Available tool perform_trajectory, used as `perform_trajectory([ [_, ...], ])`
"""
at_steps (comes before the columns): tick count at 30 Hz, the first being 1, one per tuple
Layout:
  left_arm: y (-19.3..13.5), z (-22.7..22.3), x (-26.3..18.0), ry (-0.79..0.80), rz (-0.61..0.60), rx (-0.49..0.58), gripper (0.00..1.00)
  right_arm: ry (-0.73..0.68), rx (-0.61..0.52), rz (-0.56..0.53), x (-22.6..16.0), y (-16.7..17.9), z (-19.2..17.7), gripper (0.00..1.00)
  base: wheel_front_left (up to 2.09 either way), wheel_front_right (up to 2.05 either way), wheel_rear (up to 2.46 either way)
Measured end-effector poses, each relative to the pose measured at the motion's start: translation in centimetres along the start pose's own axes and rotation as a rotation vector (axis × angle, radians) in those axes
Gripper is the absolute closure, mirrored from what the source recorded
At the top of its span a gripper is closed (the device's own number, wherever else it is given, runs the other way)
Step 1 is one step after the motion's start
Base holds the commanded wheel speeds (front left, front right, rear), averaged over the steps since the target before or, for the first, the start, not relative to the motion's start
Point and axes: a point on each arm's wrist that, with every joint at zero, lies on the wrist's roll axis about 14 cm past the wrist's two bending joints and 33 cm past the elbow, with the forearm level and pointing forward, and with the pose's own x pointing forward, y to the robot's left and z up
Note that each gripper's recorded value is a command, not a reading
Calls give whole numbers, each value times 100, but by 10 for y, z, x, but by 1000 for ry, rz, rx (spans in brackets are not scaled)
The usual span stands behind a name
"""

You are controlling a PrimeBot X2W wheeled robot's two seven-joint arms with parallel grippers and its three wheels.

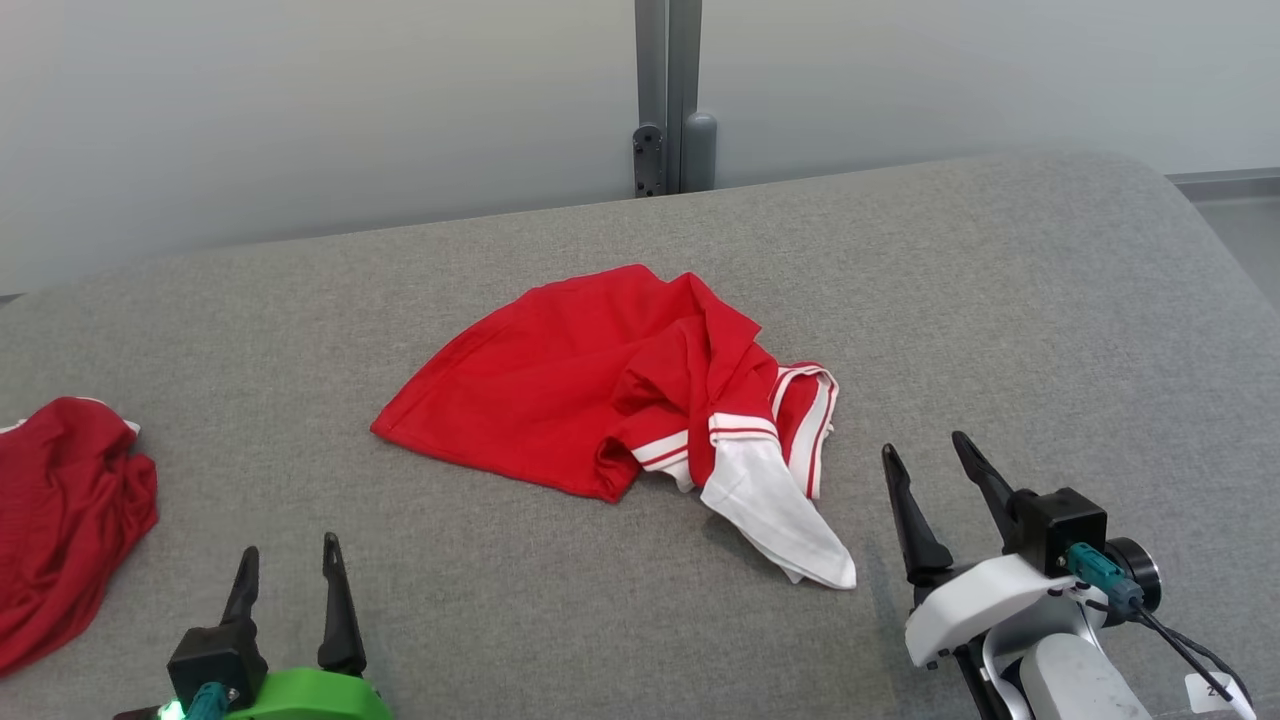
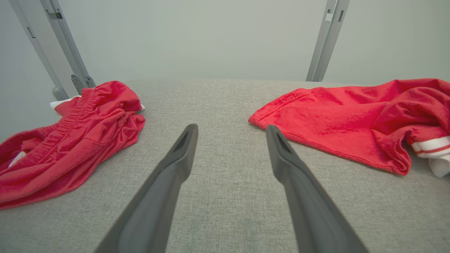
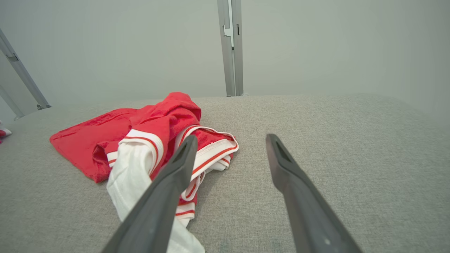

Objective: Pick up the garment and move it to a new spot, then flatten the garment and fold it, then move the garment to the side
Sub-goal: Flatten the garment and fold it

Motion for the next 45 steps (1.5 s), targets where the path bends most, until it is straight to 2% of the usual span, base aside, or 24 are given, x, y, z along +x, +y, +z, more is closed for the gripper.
perform_trajectory([
  [4, -22, -7, 0, 24, -76, -29, 0, 4, -1, -2, 0, -1, -1, 0, 0, 0, 0],
  [11, -112, -25, -2, 109, -374, -166, 0, 19, -1, -6, 2, -3, -7, 0, 0, 0, 0],
  [17, -171, -34, 0, 169, -562, -203, 0, 25, -4, -37, 7, -15, -8, 0, 0, 0, 0],
  [27, -232, -54, 2, 279, -737, -267, 0, 61, -18, -124, 0, -46, -19, 0, 0, 0, 0],
  [39, -254, -68, 4, 337, -790, -298, 1, 84, -29, -176, -6, -63, -25, 0, 0, 0, 0],
  [40, -255, -67, 3, 339, -794, -302, 21, 83, -29, -176, -6, -63, -24, 0, 0, 0, 0],
  [41, -256, -67, 1, 339, -800, -302, 50, 82, -29, -175, -6, -63, -24, 0, 0, 0, 0],
  [44, -257, -62, 2, 328, -804, -315, 100, 81, -26, -167, -4, -60, -24, 0, 0, 0, 0],
  [45, -257, -60, 3, 322, -804, -317, 100, 82, -25, -165, -4, -60, -24, 0, 0, 0, 0],
])
